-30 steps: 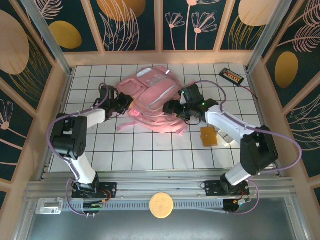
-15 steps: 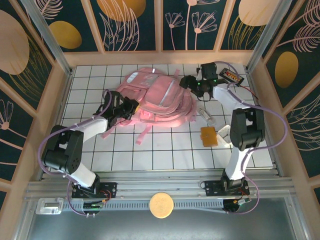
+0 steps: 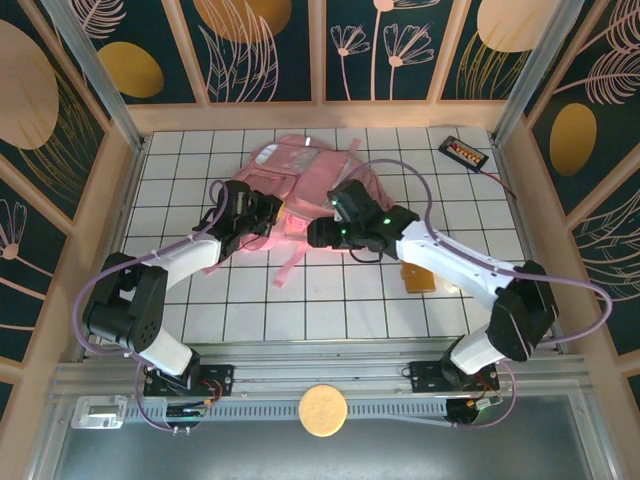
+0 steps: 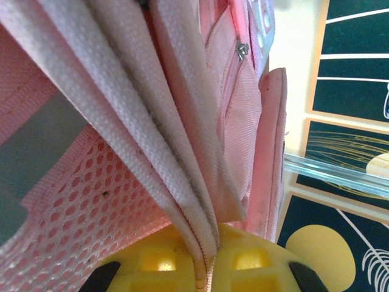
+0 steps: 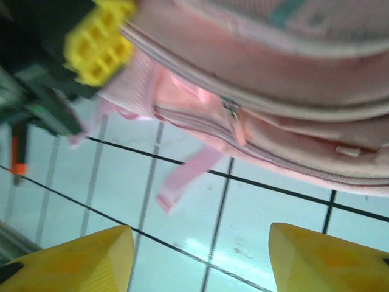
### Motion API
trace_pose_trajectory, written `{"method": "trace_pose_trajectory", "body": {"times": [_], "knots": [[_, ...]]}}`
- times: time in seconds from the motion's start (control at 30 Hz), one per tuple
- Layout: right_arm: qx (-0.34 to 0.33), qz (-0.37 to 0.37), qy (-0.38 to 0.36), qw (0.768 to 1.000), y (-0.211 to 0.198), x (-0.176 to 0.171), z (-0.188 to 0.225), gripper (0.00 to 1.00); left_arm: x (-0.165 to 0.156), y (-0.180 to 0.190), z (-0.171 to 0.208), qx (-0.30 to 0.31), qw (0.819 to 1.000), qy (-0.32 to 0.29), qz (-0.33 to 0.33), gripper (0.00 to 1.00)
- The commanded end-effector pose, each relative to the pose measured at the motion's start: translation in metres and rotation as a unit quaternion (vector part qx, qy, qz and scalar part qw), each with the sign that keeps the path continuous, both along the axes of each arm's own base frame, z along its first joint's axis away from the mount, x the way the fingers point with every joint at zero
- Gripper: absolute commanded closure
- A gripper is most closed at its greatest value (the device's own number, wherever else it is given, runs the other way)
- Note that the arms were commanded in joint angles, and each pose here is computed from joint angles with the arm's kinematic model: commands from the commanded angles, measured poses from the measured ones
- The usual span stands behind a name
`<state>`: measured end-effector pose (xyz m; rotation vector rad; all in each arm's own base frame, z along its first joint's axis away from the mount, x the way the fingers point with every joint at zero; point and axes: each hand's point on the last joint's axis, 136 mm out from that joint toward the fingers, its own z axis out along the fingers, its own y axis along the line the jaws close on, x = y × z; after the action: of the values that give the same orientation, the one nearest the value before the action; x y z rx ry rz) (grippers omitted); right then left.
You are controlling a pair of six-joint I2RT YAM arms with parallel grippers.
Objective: Pack the student bag
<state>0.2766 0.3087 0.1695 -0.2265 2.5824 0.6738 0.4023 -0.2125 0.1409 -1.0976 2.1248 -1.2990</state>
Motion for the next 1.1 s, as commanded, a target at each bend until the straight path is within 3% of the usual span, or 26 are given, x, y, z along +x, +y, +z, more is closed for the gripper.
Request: {"method": "trace_pose_trajectory", "body": {"times": [0.0, 0.3, 0.73, 1.07], "knots": [[-0.013, -0.029, -0.011, 0.999, 0.004, 0.014, -0.017, 0.43, 0.011, -0.018, 0.05, -0.053, 0.997, -0.055, -0.011, 0.96], [-0.047, -0.026, -0.033, 0.998, 0.012, 0.038, -0.046, 0.48, 0.006, -0.018, 0.051, -0.053, 0.997, -0.051, -0.013, 0.96], [-0.07, -0.022, -0.051, 0.996, 0.029, 0.065, -0.054, 0.58, 0.001, -0.019, 0.049, -0.058, 0.997, -0.048, -0.013, 0.96], [-0.109, -0.047, -0.061, 0.991, 0.027, 0.083, -0.058, 0.71, -0.003, -0.022, 0.048, -0.06, 0.997, -0.044, -0.021, 0.96]]}}
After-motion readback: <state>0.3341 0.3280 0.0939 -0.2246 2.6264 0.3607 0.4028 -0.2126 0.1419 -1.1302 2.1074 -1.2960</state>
